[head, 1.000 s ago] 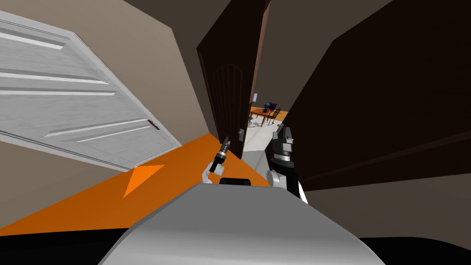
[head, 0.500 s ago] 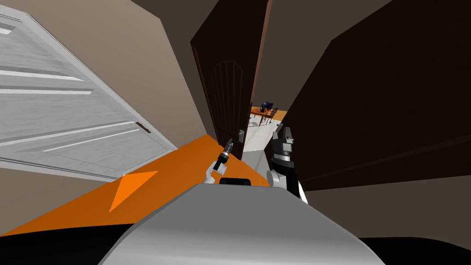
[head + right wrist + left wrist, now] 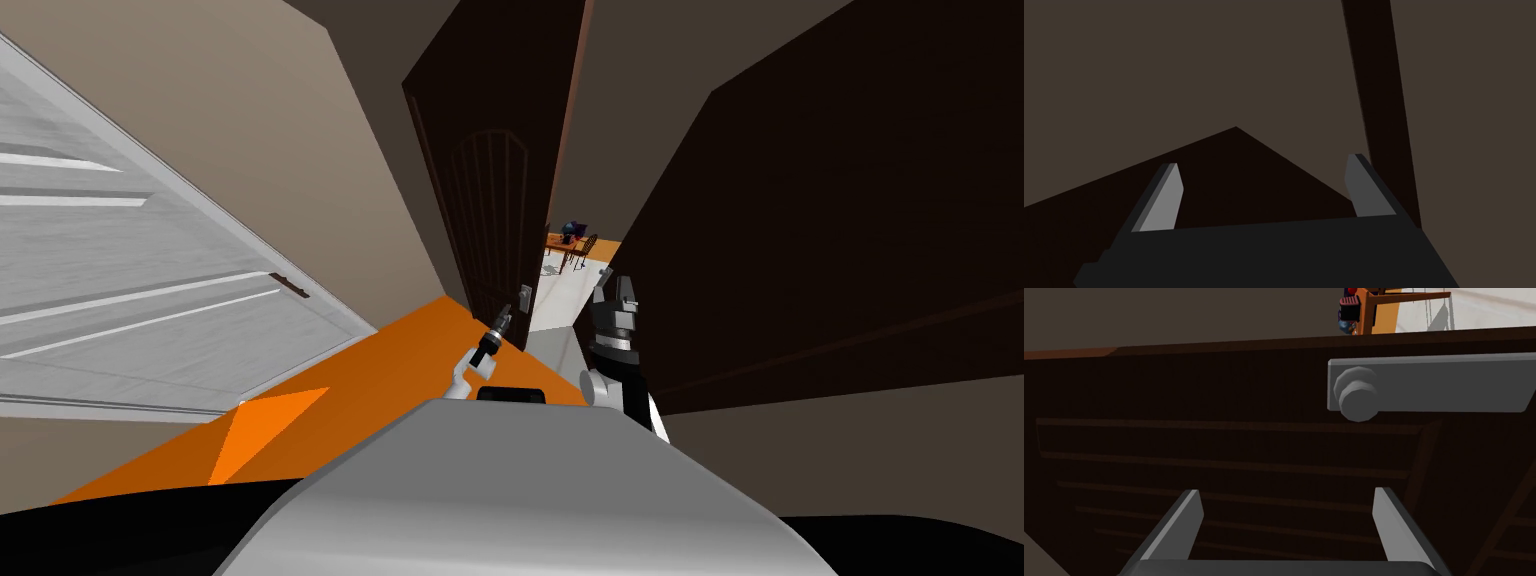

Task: Push the door open

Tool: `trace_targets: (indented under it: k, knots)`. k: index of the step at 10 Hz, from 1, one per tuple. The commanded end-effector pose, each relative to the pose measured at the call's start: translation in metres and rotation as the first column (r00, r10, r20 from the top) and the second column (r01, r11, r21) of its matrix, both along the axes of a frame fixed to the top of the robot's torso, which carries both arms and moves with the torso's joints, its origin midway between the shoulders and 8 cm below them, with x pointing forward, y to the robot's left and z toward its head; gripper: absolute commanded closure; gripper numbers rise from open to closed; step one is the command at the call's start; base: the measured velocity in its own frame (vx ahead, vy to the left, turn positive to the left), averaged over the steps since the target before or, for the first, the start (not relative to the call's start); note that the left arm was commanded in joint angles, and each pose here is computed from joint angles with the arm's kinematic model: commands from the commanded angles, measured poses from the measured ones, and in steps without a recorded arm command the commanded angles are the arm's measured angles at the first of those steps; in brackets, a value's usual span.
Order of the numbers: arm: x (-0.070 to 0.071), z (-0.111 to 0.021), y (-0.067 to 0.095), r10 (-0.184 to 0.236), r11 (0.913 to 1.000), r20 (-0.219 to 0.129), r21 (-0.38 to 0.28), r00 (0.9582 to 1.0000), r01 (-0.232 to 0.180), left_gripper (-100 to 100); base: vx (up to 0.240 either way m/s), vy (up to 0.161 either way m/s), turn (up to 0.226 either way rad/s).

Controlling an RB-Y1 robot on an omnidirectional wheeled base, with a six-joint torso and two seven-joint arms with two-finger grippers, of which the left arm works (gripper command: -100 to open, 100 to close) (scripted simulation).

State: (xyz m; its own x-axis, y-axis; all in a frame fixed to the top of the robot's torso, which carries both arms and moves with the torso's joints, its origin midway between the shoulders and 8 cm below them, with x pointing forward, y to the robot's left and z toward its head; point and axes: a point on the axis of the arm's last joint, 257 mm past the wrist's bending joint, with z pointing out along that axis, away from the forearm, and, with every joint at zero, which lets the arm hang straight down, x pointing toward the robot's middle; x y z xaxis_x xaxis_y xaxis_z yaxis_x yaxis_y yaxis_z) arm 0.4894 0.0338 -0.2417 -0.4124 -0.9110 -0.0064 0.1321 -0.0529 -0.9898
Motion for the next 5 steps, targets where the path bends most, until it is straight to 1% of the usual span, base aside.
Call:
trace_targets:
  k: [1,3,5]
  knots:
    - [0.001,-0.011,-0.008,-0.016,0.9998,-0.025,0.009,0.9996,0.016,-100,0.091,0.074,-0.086]
    - [0.002,-0.022,-0.017,-0.033,0.9992,-0.052,0.020,0.9981,0.034,-100,0.078,0.076,-0.066]
    - [0.003,-0.039,-0.030,-0.059,0.9973,-0.095,0.037,0.9937,0.063,-100,0.110,0.114,-0.124]
